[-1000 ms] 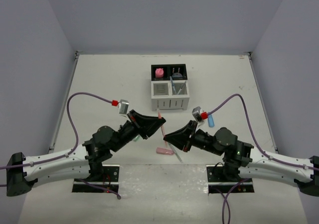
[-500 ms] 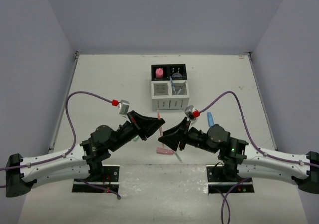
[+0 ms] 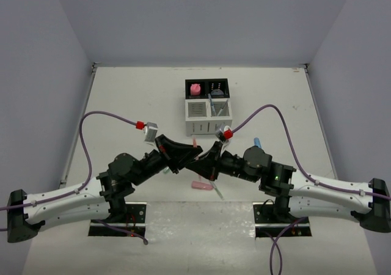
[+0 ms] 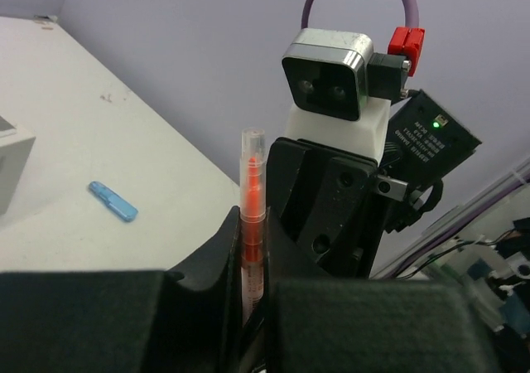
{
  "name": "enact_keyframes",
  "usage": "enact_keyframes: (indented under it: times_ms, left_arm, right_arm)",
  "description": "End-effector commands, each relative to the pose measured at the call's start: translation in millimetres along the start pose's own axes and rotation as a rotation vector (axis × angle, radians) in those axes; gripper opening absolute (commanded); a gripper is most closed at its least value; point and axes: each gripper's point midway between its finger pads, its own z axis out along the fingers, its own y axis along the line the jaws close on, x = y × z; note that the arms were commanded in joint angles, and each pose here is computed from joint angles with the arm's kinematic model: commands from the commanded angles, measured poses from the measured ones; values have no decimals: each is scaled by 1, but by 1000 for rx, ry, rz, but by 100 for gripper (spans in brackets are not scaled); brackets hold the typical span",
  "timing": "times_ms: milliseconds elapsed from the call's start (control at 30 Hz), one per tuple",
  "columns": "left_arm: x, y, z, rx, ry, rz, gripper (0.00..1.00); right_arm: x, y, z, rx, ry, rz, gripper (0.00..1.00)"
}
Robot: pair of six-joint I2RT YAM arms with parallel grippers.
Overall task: Sort the stationery into containers
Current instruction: Close the pen cap on the pen.
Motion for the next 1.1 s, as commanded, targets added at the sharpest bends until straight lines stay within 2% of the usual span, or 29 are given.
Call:
enact_keyframes:
  times_ms: [0,100,133,233,433,500,633,900,967,1000,1067]
  left_arm:
    - [-18,0,8,-68,-4,77,39]
    - [-33,0,7,-108,-21,120,63]
    - [-40,-2,5,-110,-38,125,64]
    - [-55,-7,3,-110,-75,143,64]
    - [-67,-8,2,-135,-97,162,58]
    - [-66,-6,3,-144,-91,161,47]
    - [-60,-3,5,-153,-74,158,36]
    - [-49,3,4,-159,-47,148,34]
    - [-47,1,5,-147,-40,144,25]
    - [-46,-1,5,-139,-37,139,15]
    - [-42,-3,5,-125,-22,130,2]
  right_arm:
    - [-20,13,-2,-43,-58,-33,0]
    - [-16,13,-2,-43,-46,-31,0]
    - [-15,13,-2,-44,-38,-30,0]
    - [-11,14,1,-51,-17,-26,0]
    - [-6,21,8,-89,11,-14,0]
    - [-6,23,9,-95,14,-13,0]
    - [-8,24,9,-99,14,-15,0]
    - [-18,23,5,-75,-7,-38,0]
    - [-20,22,5,-65,-13,-41,0]
    - [-24,22,5,-61,-22,-43,0]
    - [-28,21,5,-45,-32,-52,0]
